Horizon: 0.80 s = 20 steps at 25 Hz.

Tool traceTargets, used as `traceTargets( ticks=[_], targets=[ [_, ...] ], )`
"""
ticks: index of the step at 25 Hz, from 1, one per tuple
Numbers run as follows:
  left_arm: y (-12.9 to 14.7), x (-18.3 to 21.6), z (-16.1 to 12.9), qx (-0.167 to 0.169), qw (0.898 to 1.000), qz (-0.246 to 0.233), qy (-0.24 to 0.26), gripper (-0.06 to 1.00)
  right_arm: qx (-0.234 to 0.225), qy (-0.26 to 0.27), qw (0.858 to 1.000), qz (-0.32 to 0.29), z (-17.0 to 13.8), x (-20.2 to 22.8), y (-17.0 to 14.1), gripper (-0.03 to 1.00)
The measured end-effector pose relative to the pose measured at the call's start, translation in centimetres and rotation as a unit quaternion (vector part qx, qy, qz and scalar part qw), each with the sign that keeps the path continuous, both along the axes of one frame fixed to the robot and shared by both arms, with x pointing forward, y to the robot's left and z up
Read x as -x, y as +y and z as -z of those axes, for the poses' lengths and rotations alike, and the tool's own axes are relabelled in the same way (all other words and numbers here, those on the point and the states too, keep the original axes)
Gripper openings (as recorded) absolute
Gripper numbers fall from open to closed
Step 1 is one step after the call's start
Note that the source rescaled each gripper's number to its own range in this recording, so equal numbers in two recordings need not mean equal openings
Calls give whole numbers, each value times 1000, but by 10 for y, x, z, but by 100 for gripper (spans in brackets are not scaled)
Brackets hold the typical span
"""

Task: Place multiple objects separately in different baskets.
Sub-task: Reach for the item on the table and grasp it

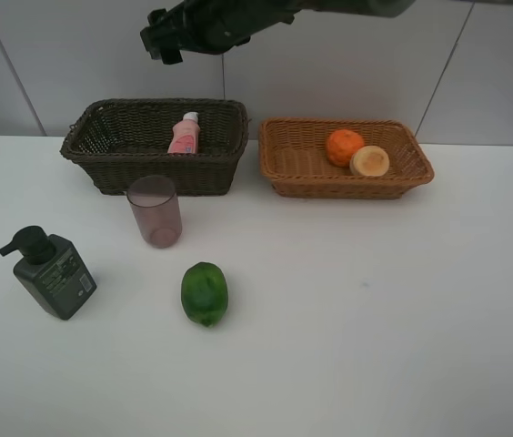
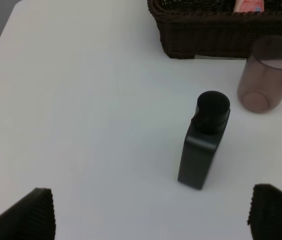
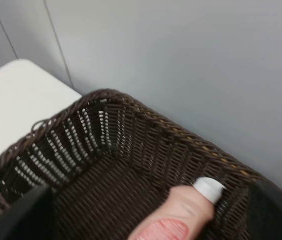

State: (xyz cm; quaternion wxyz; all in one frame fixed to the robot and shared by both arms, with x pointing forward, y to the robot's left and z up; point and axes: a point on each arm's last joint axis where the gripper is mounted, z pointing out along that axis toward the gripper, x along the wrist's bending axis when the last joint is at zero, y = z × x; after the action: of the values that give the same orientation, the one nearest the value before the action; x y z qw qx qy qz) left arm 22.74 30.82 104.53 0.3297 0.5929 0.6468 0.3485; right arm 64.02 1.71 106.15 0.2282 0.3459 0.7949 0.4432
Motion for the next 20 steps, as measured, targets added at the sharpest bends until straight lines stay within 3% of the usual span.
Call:
traceTargets(
  ticks=[7, 15, 20],
  targets=[
    [0, 0, 0, 0, 1000, 0, 0, 100, 98, 24, 995, -3, -29, 20, -24, 63],
    [0, 0, 0, 0, 1000, 0, 0, 100, 109, 1, 994, 14, -76, 49, -52, 63],
    [0, 0, 0, 0, 1000, 0, 0, 100, 123, 6, 992, 34, -74, 77, -79, 63]
  ],
)
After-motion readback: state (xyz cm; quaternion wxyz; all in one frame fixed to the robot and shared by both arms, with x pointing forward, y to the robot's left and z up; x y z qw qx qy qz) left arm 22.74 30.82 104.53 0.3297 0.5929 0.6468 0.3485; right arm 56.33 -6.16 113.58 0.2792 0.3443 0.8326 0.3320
